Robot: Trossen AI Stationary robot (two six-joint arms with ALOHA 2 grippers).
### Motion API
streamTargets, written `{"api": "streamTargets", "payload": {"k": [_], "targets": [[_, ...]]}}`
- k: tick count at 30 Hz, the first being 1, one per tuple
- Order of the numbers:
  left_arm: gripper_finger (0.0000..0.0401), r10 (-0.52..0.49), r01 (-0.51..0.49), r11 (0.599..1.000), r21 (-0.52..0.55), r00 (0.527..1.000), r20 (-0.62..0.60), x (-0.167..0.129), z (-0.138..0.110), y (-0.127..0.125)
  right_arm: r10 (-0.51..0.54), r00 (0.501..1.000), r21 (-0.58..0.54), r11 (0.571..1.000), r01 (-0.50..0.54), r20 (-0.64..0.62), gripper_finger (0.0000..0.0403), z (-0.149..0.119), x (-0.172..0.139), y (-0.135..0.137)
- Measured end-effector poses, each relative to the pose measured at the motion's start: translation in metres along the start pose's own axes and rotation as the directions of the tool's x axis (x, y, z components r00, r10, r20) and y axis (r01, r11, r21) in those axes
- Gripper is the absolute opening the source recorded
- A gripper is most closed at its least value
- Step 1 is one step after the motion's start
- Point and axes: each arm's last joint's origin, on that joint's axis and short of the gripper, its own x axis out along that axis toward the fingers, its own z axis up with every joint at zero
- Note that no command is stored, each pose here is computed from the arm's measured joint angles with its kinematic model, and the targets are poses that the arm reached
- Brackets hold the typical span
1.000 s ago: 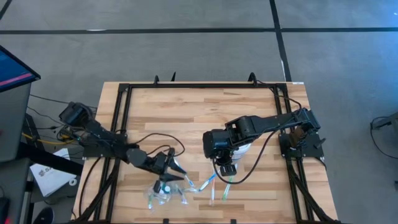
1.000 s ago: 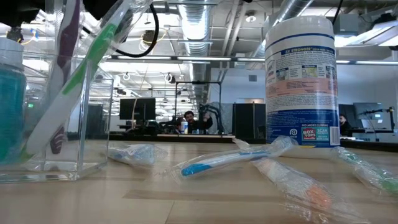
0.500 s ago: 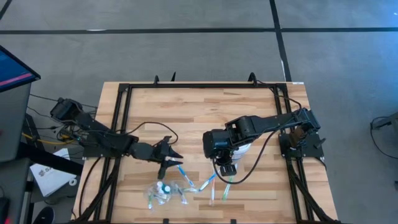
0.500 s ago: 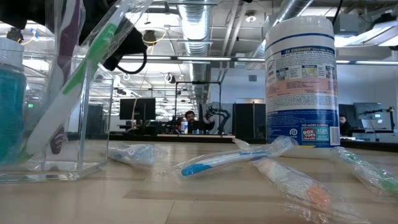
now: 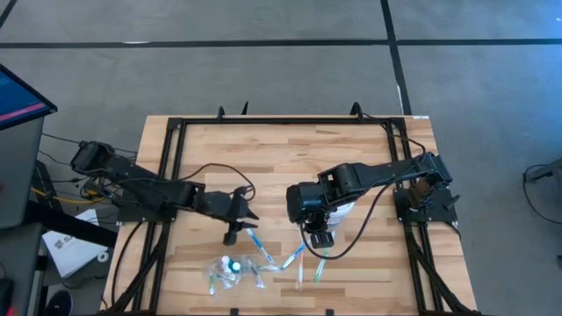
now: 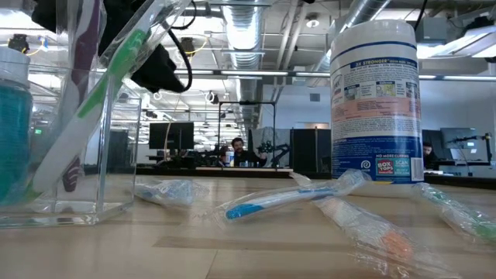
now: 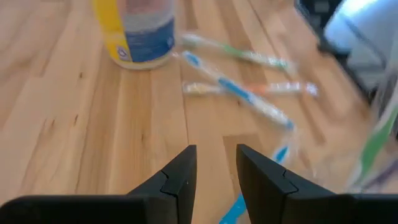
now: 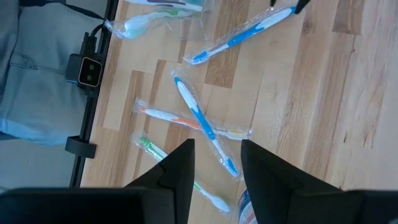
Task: Pick & Place toothbrushing station
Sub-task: Put the left blue toothbrush into the transparent organizer
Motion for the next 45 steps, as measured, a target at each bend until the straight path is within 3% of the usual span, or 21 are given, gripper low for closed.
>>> {"api": "streamTargets", "payload": {"k": [3, 21, 30, 45], "targets": [[0.0108, -0.017, 0.018, 0.998, 0.059, 1.000, -0.021, 0.001, -0.003, -0.001, 0.000, 1.000, 0.000, 1.000, 0.000, -0.001, 0.0122, 0.000, 0.000, 0.000], [0.0108, 0.003, 0.027, 0.990, 0.135, 0.975, -0.221, 0.032, -0.032, -0.001, 0.000, 1.000, -0.009, 1.000, 0.000, 0.004, 0.0122, 0.000, 0.000, 0.000], [0.0108, -0.004, 0.050, 0.980, 0.191, 0.972, -0.234, 0.031, -0.034, -0.005, 0.000, 1.000, -0.009, 1.000, 0.000, 0.004, 0.0122, 0.000, 0.000, 0.000], [0.0108, 0.008, 0.053, 0.979, 0.196, 0.954, -0.299, 0.029, -0.041, -0.003, 0.000, 1.000, -0.009, 1.000, 0.000, 0.004, 0.0122, 0.000, 0.000, 0.000]]}}
